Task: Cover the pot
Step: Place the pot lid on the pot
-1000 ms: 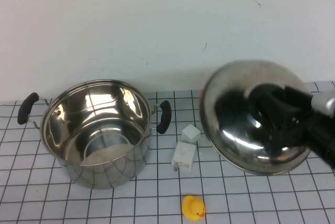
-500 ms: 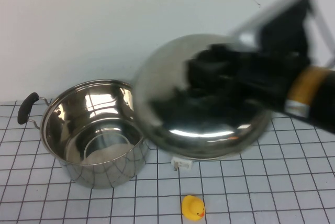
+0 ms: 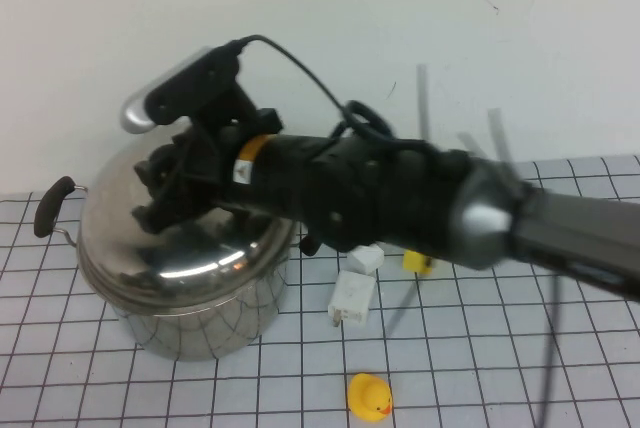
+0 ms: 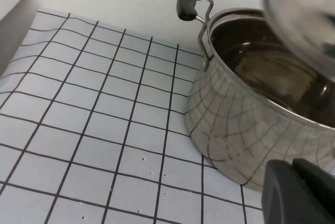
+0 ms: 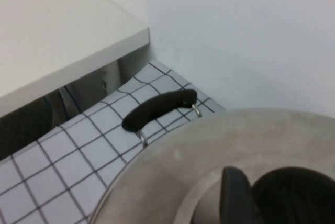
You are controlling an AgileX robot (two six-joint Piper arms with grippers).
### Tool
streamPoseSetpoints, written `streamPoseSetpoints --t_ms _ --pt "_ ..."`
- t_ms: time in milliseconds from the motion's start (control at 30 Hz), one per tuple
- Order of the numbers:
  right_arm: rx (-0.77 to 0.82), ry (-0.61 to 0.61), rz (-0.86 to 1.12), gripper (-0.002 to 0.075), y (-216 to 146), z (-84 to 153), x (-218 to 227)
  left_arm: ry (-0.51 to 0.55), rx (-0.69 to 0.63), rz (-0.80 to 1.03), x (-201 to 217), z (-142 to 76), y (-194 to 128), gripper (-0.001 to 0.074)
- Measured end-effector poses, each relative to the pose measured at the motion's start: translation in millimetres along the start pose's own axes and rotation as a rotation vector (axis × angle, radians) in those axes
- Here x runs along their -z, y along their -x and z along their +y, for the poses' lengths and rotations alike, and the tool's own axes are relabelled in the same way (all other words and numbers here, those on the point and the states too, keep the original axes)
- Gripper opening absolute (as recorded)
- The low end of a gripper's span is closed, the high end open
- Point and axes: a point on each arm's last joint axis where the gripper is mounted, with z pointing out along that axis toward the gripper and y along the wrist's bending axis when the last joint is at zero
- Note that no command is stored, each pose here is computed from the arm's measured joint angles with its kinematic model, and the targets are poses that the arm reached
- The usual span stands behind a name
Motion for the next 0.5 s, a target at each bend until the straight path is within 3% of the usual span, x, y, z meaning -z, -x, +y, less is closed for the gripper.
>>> streamPoseSetpoints --t_ms 233,500 --pt "-0.017 0.003 -0.023 0.0351 -4 0 -40 0.0 0.0 0.0 0 0 0 -0.0003" --pt "-0.059 0.012 0.05 0.0351 -25 0 -54 0.0 0.0 0.0 0 0 0 -0.0003"
